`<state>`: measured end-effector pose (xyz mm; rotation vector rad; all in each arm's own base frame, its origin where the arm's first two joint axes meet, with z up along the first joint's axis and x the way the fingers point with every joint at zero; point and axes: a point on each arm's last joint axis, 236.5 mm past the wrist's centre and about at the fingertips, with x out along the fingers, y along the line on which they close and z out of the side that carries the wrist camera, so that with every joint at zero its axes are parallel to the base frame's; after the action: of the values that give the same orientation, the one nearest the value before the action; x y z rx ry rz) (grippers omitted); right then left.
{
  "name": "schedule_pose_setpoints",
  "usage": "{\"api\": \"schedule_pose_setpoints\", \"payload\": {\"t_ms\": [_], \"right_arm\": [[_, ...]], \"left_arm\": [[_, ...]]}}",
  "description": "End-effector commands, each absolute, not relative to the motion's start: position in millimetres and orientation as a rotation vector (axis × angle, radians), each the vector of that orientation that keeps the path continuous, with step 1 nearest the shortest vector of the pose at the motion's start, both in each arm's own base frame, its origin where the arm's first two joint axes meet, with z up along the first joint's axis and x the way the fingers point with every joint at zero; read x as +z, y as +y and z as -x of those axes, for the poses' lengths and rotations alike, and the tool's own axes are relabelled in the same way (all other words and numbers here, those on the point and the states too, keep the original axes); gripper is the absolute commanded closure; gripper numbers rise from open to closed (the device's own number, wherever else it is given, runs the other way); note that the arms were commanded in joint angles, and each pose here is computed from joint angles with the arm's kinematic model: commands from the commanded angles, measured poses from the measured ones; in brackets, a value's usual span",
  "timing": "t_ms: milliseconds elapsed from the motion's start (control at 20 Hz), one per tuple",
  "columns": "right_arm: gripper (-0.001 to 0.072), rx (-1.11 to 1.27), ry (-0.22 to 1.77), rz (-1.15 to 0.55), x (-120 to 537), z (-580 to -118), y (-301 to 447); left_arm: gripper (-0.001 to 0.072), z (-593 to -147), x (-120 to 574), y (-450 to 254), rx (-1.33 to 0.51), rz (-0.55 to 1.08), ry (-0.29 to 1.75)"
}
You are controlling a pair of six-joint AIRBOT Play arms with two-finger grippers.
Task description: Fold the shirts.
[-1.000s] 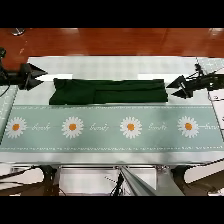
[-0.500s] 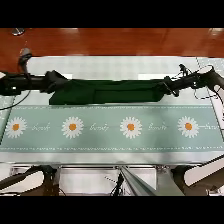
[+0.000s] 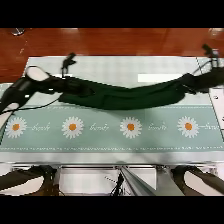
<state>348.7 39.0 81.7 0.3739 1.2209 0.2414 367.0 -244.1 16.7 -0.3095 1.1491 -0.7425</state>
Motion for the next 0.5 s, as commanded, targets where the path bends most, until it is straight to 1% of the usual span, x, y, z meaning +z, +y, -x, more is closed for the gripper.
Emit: {"api": "schedule_pose_setpoints", "payload": {"t_ms": [0, 200, 300, 450], "right_arm": [[0.0691, 0.221, 1.105, -0.314, 125, -271, 47], [0.0691, 0.200, 1.023, -0.343, 146, -219, 58], [0.0691, 0.212, 0.993, -0.353, 154, -210, 64], [0.0691, 0.275, 0.968, -0.385, 164, -206, 79]], "left_arm": [[0.0680, -366, 3, -298, -0.711, 0.190, 1.180], [0.0679, -338, 2, -393, -0.841, 0.161, 1.215], [0.0679, -307, -4, -438, -0.929, 0.166, 1.256], [0.0678, -240, -29, -478, -1.040, 0.103, 1.365]]}}
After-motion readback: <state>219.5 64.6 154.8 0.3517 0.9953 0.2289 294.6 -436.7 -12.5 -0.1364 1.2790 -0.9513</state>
